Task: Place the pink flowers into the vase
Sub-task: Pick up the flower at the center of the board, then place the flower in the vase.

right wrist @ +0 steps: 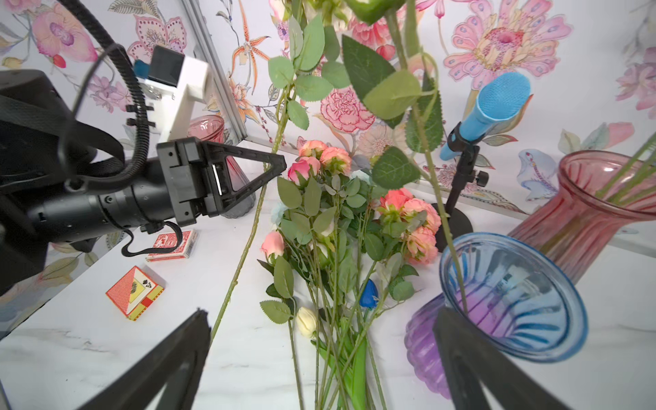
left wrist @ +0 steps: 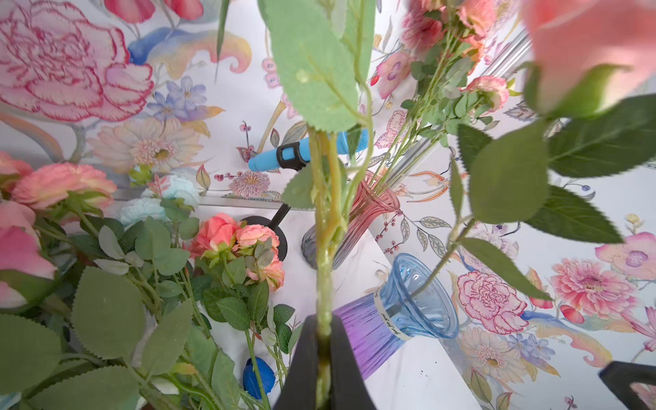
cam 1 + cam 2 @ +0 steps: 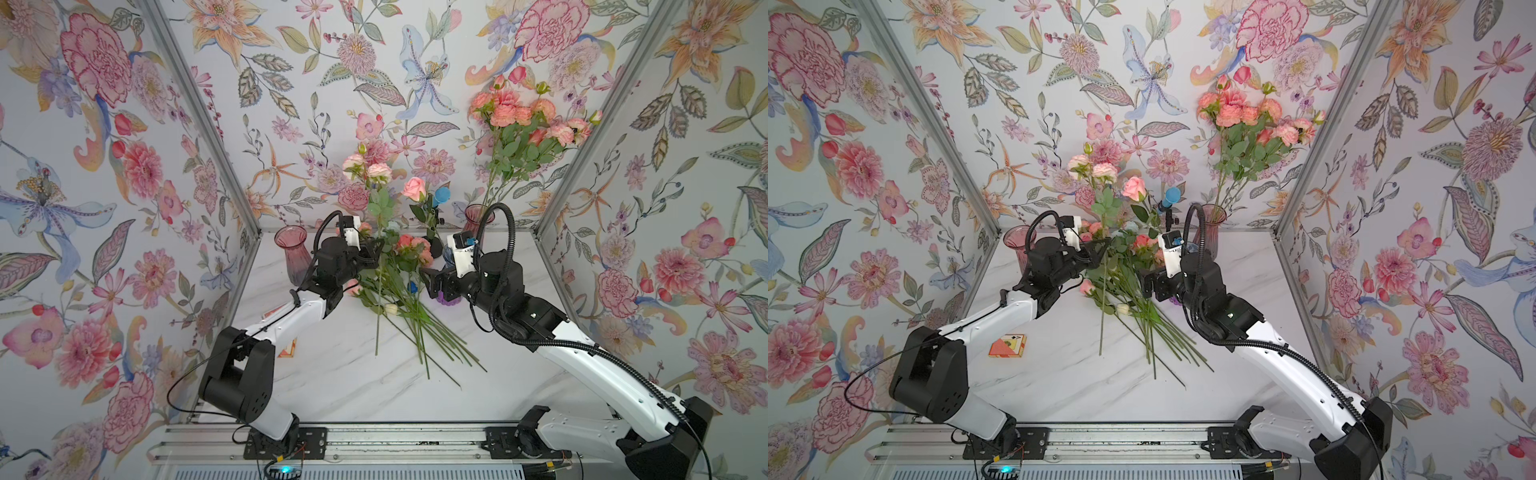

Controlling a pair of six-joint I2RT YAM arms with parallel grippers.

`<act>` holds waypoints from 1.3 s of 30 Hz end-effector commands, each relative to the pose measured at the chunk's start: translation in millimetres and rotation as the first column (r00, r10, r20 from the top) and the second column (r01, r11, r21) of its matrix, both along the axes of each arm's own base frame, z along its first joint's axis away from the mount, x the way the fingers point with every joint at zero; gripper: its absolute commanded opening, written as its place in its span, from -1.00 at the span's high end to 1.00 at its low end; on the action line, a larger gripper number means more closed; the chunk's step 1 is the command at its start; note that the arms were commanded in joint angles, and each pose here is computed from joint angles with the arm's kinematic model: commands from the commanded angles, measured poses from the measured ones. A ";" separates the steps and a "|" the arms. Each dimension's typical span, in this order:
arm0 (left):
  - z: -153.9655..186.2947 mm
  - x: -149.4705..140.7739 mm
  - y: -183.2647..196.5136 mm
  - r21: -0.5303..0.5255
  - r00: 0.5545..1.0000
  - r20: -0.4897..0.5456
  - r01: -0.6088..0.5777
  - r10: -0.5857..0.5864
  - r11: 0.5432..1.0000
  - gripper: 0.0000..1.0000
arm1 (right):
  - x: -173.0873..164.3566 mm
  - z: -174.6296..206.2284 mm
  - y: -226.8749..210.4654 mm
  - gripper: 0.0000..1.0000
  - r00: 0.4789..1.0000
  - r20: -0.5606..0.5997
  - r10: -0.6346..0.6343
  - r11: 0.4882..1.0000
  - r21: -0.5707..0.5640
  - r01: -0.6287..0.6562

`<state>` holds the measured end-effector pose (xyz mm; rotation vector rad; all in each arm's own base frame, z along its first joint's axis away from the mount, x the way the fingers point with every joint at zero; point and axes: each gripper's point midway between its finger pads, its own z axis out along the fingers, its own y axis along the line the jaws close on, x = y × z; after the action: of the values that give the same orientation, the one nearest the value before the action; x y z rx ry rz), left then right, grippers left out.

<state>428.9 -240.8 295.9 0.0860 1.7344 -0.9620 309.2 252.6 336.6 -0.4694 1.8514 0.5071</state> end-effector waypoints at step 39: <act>22.7 -96.4 -38.4 0.091 0.929 0.347 0.099 -0.125 0.991 1.00 | 37.3 29.0 91.3 -0.37 0.992 -0.021 0.125 0.985 0.125 -0.122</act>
<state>338.1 -281.7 305.9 0.3792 1.4920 -0.9221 347.2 338.9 349.0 -0.5089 1.8521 0.6846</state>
